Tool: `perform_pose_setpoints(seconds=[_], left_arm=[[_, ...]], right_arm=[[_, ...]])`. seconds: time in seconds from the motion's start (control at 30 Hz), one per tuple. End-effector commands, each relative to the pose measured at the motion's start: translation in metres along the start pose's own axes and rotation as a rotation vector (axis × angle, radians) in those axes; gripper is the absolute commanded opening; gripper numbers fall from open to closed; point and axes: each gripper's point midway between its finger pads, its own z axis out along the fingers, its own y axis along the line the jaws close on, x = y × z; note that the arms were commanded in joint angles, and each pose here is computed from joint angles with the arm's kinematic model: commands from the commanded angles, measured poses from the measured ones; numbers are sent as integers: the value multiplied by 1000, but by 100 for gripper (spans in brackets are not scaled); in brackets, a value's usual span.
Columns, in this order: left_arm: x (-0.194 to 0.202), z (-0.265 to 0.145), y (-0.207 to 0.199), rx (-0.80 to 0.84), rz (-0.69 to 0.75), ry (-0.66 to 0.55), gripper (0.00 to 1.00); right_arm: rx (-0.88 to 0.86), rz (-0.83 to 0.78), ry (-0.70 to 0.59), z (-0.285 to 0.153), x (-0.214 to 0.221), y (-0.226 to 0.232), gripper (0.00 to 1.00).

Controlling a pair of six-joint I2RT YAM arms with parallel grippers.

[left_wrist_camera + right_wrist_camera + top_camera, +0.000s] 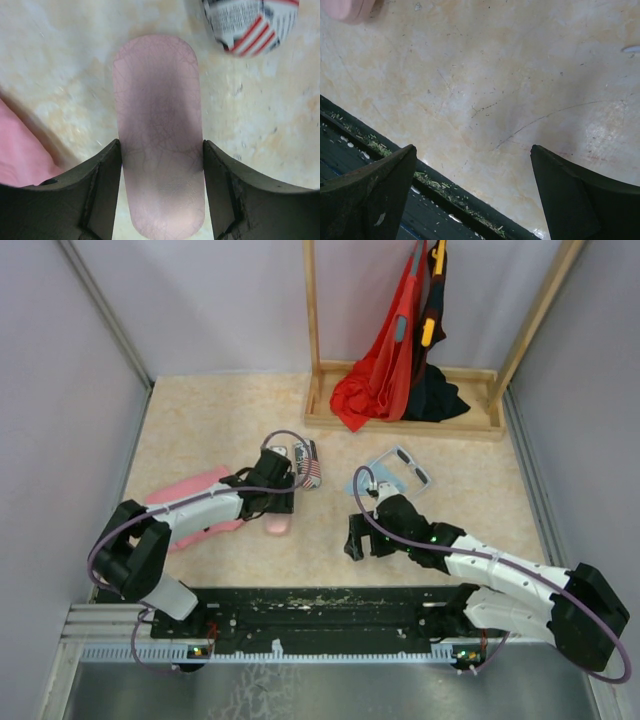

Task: Organize the sunglasses
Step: Place the sunglasses case at the center of the board, then pick up the sunglasses case from the center of the board.

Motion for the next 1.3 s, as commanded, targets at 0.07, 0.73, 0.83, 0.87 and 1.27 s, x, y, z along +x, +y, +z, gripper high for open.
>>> perform_pose_setpoints(seconds=[0.07, 0.73, 0.83, 0.87, 1.27], left_arm=[[28, -16, -10, -36, 7, 20, 54], [23, -13, -13, -79, 13, 58, 84], [22, -13, -13, -84, 9, 59, 83], [22, -13, -12, -85, 10, 61, 83], [23, -12, -11, -30, -27, 78, 79]], right_arm=[[-29, 5, -67, -7, -23, 15, 96], [-32, -3, -57, -4, -20, 20, 96], [-33, -4, -54, -3, -19, 20, 96], [-35, -5, -53, -3, -19, 20, 96], [-40, -8, -48, -1, -19, 22, 96]])
